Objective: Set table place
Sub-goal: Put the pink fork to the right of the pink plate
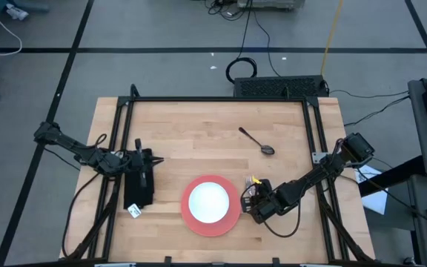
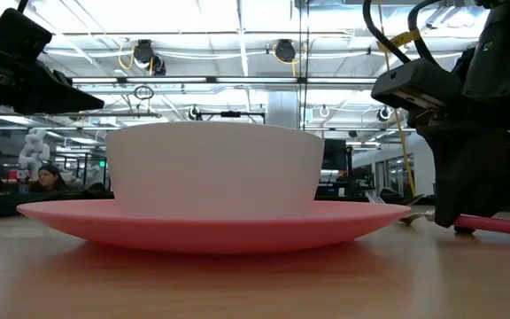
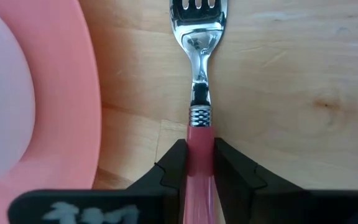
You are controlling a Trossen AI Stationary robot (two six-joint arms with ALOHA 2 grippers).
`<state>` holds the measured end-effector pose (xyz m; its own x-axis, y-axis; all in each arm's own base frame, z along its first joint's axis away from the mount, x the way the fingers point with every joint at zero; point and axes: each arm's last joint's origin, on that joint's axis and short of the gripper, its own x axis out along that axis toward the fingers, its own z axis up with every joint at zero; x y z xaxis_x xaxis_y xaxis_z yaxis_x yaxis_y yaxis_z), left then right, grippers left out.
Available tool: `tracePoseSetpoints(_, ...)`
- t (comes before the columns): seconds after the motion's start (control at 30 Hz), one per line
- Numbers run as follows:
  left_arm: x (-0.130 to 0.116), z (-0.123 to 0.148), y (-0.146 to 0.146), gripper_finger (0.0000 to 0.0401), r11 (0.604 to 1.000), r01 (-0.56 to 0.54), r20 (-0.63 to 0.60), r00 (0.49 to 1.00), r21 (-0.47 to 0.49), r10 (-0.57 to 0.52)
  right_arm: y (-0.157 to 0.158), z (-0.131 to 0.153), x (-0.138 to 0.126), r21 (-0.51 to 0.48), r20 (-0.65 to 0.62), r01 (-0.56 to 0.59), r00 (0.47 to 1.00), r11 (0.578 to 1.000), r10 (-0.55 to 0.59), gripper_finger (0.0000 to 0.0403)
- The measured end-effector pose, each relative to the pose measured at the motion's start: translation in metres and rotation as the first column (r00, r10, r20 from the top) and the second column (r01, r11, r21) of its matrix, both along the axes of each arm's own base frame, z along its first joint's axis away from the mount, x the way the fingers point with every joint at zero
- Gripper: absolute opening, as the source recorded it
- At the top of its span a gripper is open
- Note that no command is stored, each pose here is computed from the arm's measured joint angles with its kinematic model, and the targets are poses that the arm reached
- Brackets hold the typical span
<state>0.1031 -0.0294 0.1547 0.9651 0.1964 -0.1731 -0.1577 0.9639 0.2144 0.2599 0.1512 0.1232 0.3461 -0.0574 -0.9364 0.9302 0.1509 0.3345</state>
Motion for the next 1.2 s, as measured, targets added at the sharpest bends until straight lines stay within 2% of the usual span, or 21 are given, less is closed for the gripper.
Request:
tracePoseSetpoints(0.5, 0.0, 0.0, 0.0, 0.0031, 1.0, 0.0, 0.0, 1.0, -0.003, 0.0, 0.0001, 0.0, 0.0001, -0.015, -0.003, -0.041, 0.999, 0.999, 0.041, 0.0056)
tracePoseSetpoints(0.8, 0.0, 0.0, 0.0, 0.0031, 1.0, 0.001, 0.001, 1.0, -0.003, -0.001, 0.0002, 0.0002, 0.0004, -0.015, -0.001, -0.041, 0.999, 0.999, 0.041, 0.0088)
tracePoseSetpoints(1.2, 0.0, 0.0, 0.0, 0.0031, 1.0, 0.001, 0.0, 1.0, -0.003, -0.001, 0.0009, 0.0003, 0.0015, -0.011, 0.015, -0.043, 0.999, 0.999, 0.044, 0.0091)
